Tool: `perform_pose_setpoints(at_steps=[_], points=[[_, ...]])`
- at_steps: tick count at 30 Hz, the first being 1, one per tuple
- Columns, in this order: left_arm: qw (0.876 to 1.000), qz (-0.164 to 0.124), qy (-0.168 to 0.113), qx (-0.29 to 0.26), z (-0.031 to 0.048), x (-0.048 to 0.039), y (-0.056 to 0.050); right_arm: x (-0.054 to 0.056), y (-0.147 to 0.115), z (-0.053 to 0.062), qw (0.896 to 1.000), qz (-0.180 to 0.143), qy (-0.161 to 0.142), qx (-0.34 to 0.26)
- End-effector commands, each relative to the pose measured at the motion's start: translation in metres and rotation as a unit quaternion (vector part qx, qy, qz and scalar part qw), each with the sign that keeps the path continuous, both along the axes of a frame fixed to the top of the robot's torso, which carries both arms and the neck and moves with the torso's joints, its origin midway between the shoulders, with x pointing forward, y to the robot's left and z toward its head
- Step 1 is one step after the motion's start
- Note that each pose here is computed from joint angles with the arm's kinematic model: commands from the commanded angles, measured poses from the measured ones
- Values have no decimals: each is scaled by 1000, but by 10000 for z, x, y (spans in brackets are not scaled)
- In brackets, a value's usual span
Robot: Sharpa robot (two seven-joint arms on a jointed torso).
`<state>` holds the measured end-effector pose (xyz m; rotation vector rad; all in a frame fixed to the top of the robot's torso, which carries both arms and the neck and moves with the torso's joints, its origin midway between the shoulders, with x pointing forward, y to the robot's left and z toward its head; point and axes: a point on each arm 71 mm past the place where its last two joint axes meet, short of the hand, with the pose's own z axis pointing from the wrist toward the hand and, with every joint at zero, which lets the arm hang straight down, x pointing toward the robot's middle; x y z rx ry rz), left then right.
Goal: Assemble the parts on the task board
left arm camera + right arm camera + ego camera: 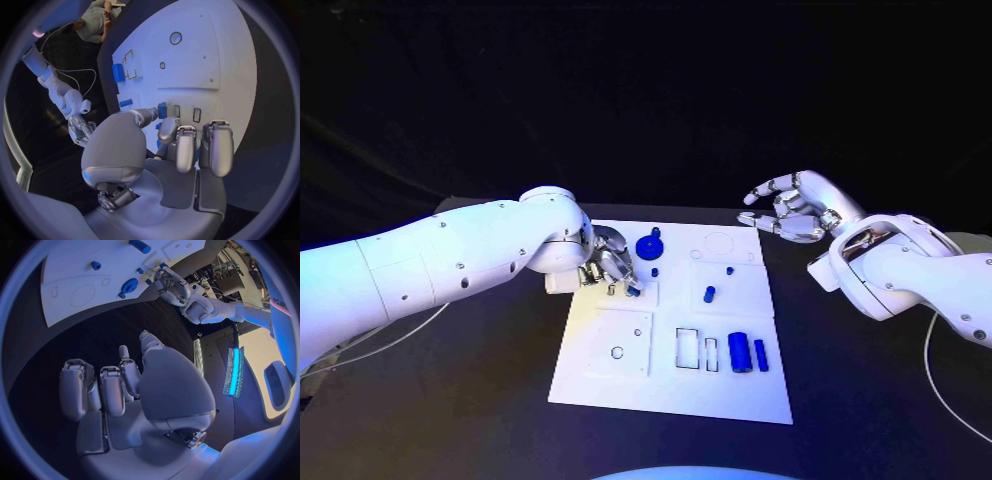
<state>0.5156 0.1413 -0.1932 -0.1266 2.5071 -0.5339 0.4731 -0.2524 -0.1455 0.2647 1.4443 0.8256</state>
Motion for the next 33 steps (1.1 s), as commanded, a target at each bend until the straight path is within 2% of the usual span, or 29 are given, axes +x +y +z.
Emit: perform_pose_setpoints(at_steps=[1,8,12,16,26,33], points=[[999,21,-12,-30,41,-12,-18,-4,3,-5,1000,6,1,-2],[998,17,-59,-8,49,-42,13,-7,-10,-5,1000,5,1,-3],[996,11,-88,9,23,-70,28,-8,-20,-4,1000,5,1,-3],[995,4,-101,21,-8,-92,32,-9,-28,-3,1000,4,0,-3],[994,-4,-107,37,-88,-116,18,-10,-31,-1,1000,4,-1,-3],[994,-10,-104,43,-114,-127,9,-11,-32,-2,1000,4,-1,-3]])
